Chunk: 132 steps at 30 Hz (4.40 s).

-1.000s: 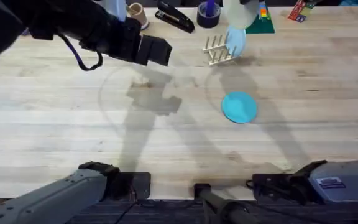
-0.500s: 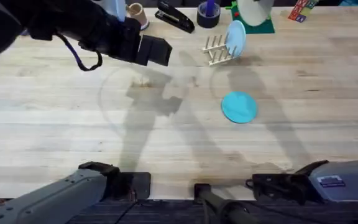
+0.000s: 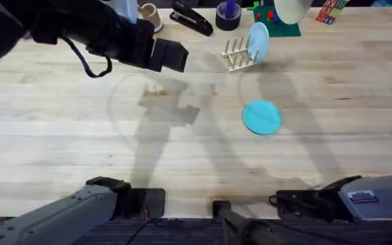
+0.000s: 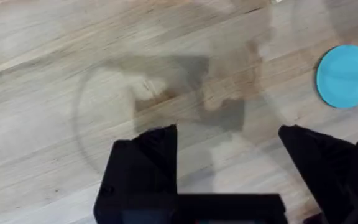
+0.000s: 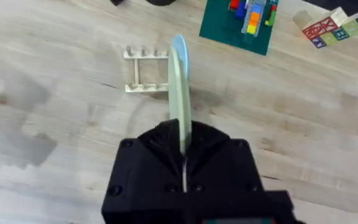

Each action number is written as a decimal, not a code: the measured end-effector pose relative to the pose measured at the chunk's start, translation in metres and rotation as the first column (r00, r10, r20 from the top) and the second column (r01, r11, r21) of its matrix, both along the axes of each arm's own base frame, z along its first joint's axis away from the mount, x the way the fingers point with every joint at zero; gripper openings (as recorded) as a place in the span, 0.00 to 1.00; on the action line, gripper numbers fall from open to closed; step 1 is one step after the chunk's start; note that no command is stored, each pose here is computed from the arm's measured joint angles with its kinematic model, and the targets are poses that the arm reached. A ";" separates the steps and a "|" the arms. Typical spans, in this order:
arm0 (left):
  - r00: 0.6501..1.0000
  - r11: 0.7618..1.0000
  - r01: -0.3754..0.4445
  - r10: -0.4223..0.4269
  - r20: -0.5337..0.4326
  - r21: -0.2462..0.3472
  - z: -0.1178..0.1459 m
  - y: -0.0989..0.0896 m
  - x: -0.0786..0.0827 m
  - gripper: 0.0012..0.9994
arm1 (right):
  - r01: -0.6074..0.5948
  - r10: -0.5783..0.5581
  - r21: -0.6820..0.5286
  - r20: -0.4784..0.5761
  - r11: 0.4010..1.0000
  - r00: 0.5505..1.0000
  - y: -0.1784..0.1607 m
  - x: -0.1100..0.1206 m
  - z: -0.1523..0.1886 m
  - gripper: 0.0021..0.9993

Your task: Pick up the plates from the table one by one and place each into a slot on the dish rack.

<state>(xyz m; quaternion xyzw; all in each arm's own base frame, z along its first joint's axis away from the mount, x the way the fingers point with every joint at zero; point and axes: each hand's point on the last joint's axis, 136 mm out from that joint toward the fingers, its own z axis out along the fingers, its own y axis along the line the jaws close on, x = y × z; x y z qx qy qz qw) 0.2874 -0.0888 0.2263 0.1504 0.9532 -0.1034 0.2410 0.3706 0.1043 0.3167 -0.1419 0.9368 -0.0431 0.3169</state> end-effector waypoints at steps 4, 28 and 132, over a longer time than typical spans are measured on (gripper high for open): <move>1.000 1.000 0.000 0.000 0.000 0.000 0.000 0.000 0.000 1.00 | 0.000 0.000 0.003 0.007 1.000 1.000 0.000 0.001 0.001 0.03; 1.000 1.000 0.000 0.000 0.000 0.000 0.000 0.000 0.000 1.00 | 0.011 -0.010 0.066 -0.012 0.998 1.000 0.001 0.032 -0.018 0.03; 1.000 1.000 0.000 0.000 0.000 0.000 0.000 0.000 0.000 1.00 | -0.075 0.102 0.093 -0.336 0.993 0.936 0.040 0.075 -0.135 0.99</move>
